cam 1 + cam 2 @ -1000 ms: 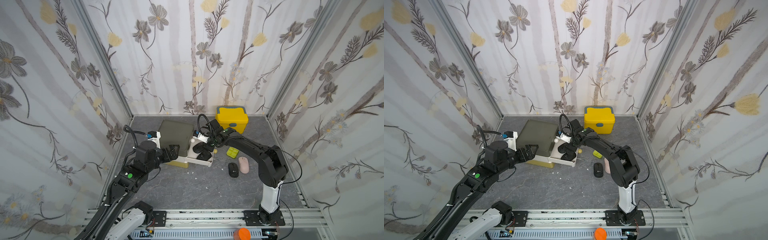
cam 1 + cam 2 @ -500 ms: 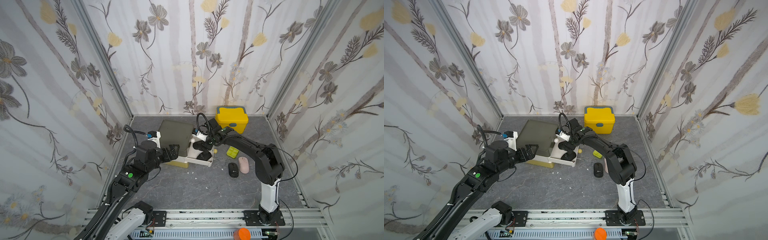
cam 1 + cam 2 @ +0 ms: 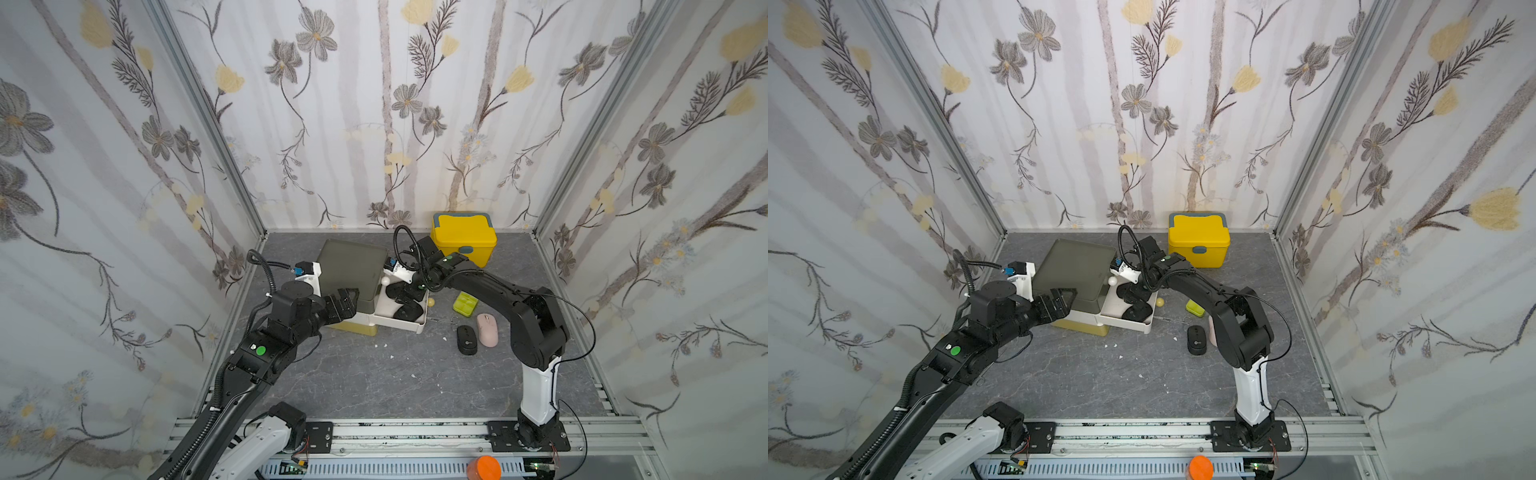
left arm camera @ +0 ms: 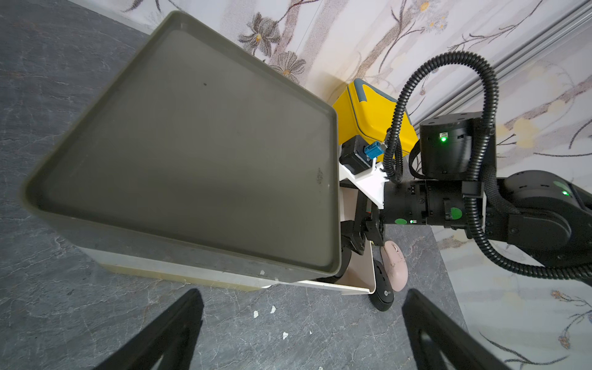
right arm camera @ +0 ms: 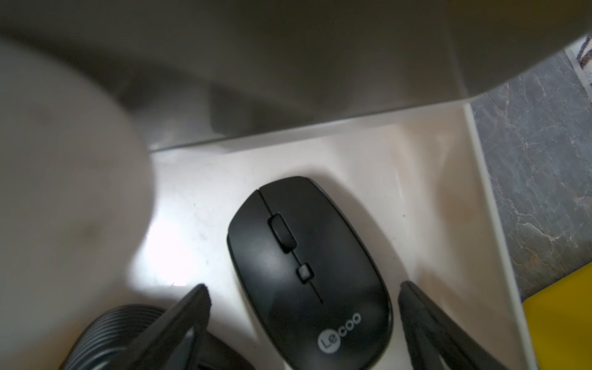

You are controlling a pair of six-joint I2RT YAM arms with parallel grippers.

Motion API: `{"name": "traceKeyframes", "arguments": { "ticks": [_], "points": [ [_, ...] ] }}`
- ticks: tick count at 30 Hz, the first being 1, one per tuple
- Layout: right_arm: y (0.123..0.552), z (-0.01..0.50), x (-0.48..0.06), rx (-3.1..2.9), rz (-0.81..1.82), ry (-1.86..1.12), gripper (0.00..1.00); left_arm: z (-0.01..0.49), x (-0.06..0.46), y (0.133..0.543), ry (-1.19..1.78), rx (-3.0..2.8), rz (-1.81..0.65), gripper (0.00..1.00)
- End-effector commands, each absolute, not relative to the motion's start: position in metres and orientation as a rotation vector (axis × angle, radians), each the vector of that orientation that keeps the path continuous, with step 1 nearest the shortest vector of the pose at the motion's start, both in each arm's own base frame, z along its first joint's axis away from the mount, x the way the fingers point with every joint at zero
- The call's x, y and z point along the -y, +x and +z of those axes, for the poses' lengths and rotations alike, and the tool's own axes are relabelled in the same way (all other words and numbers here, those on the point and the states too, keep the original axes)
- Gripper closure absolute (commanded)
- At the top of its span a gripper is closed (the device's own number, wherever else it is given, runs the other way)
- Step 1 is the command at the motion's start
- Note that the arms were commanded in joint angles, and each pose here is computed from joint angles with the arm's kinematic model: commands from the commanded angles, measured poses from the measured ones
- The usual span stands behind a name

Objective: Take the mice out of the drawer
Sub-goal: Pick up the mouse from the drawer.

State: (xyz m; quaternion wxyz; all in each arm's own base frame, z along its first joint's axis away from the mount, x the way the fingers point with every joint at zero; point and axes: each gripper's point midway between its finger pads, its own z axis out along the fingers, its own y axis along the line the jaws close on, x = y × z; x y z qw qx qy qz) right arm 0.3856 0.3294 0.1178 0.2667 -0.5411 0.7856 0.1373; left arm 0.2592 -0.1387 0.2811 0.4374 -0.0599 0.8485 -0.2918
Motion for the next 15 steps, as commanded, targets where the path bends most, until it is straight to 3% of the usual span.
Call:
{"name": "traceKeyframes", "arguments": {
  "ticks": [1, 15],
  "points": [
    [0.39, 0.115, -0.33, -2.139, 0.362, -1.439, 0.12, 0.287, 0.139, 0.263, -0.155, -2.079, -0.733, 0.0],
    [0.403, 0.114, -0.335, -2.147, 0.366, -1.398, 0.22, 0.288, 0.139, 0.264, -0.159, -2.077, -0.736, 0.0]
  ]
}}
